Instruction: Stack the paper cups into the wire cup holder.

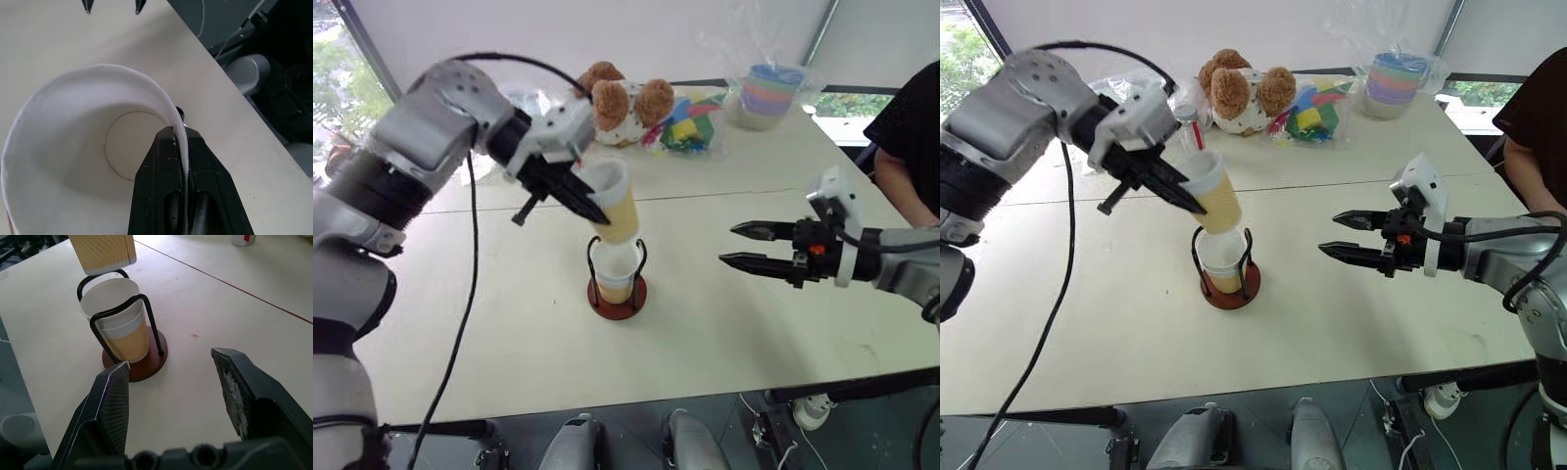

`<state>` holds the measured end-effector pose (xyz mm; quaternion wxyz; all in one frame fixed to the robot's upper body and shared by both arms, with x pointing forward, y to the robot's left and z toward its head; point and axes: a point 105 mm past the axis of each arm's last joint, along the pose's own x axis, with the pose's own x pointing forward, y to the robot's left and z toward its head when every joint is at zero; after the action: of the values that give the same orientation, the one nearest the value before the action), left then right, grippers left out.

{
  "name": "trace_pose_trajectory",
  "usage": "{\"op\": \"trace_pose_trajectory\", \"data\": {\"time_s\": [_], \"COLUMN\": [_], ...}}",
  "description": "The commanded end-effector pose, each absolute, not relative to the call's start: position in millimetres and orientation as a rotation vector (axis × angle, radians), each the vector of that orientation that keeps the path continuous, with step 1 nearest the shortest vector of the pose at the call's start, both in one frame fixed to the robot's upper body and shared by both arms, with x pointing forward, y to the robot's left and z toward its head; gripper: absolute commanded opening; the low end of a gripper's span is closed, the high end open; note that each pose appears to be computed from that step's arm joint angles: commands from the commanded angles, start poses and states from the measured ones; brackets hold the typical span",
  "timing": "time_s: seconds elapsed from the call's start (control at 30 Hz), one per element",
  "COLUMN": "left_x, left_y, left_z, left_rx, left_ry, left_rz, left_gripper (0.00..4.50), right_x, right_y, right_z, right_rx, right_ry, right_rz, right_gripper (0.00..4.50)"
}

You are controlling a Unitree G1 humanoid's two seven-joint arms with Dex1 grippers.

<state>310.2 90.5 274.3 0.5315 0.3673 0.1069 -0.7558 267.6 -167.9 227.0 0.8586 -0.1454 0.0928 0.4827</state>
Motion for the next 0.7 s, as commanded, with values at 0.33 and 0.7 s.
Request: {"op": "trace_pose_trajectory", "data": {"time_s": [0.33, 0.7], "left_x": [315.4, 317.7], "left_y": [74.0, 59.7], "left_z": [268.0, 274.9], "left_rx": [1.049, 1.048], "left_ry": [0.196, 0.143], "left_rz": [-1.869, -1.891], "left_gripper": [0.04, 3.95], "right_x": [250.2, 252.6], "right_y": [-148.8, -145.4], "right_z": [237.8, 235.2], "right_rx": [-0.296, -0.274], "right_ry": [0.124, 0.114], "right_rz": [1.062, 1.049], "right_gripper": [2.90, 2.90]}}
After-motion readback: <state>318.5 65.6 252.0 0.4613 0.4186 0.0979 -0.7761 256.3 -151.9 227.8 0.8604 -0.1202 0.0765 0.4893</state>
